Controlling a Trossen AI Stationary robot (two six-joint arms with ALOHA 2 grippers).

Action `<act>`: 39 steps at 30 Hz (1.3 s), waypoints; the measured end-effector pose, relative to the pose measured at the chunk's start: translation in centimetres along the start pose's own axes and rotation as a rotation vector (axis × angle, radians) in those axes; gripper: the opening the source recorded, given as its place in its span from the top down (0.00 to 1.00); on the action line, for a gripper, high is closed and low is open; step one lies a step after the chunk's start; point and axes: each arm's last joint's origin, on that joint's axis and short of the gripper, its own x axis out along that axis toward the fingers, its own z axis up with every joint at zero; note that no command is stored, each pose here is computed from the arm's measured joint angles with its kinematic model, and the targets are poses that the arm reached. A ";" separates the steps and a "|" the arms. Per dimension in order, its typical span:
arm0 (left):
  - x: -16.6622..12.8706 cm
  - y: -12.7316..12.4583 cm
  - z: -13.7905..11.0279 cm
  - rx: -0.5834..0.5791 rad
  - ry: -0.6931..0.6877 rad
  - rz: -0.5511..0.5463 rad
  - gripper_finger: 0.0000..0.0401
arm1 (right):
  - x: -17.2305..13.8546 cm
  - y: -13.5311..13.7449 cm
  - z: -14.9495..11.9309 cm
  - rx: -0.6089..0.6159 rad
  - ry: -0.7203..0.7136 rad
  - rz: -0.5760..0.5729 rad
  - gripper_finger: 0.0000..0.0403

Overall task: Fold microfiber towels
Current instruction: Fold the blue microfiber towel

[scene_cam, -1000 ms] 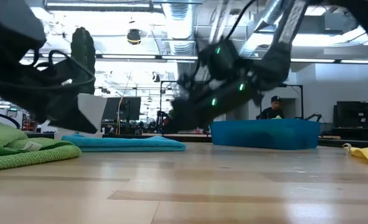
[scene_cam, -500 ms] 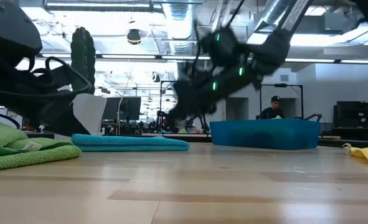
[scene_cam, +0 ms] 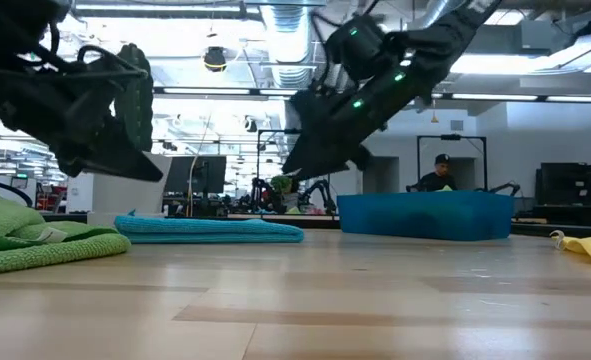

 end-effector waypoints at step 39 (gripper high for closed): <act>2.8 -2.1 -3.3 -0.005 0.063 -0.125 1.00 | 2.4 5.5 -6.3 0.137 0.252 -0.056 0.50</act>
